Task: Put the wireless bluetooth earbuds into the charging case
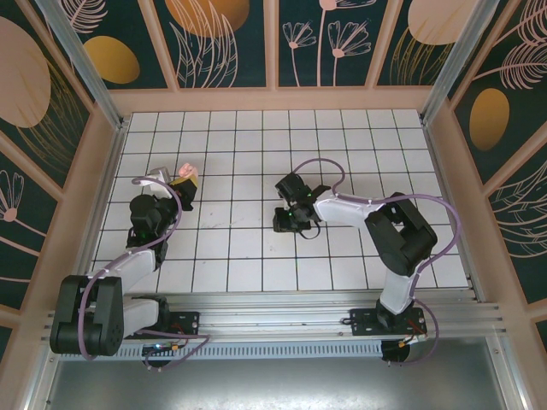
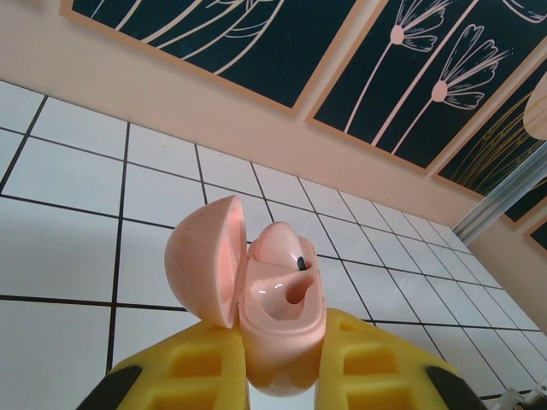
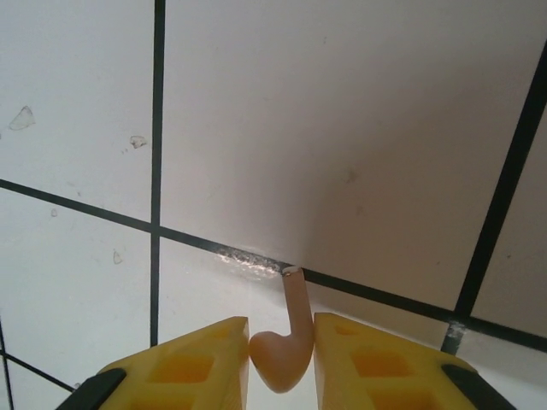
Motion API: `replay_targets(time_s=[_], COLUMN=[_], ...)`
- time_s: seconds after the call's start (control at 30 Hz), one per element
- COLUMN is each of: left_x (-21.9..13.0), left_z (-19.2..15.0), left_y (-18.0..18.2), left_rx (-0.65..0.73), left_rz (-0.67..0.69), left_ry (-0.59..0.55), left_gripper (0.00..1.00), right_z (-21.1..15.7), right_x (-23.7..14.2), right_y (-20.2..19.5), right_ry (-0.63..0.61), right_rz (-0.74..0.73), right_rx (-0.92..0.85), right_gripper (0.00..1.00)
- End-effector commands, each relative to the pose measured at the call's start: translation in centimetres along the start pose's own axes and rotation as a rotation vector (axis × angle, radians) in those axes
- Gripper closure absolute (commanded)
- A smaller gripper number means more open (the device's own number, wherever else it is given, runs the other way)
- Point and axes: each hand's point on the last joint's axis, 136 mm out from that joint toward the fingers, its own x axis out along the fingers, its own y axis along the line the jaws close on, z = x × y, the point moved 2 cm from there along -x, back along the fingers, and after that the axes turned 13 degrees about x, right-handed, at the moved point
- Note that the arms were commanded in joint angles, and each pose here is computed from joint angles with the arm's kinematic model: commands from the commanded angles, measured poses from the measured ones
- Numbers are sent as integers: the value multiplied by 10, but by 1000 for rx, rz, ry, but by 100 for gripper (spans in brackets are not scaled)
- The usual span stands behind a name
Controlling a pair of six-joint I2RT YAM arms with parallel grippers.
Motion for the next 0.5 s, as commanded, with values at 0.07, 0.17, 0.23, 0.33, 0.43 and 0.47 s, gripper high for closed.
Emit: replay_targets(time_s=[0.07,0.17,0.23,0.33,0.43,0.47], left_x=[0,-1,-2,-3,-4,-5], left_z=[15,15,15,16,17,18], left_y=[-6,-7,-7,-7,-7,-7], left_rx=[19,24,26,30,40,45], left_rz=[-30,-30,-28,-27,-23,-18], left_ry=[-46,-45,-47,-51,-51,-52], left_gripper=[89,88,88,88,88,88], right_z=[2,16,26,35,41,41], right_x=[-16,-31,-38,-37,-26,-21], right_y=[11,20,32,44,52,53], right_ry=[7,-16,-27,-13,27,41], right_rz=[10,1,23,34,33,36], right_rx=[8,-48,-112,-189,-242,-254], right_gripper=[63,63,64,65,66,66])
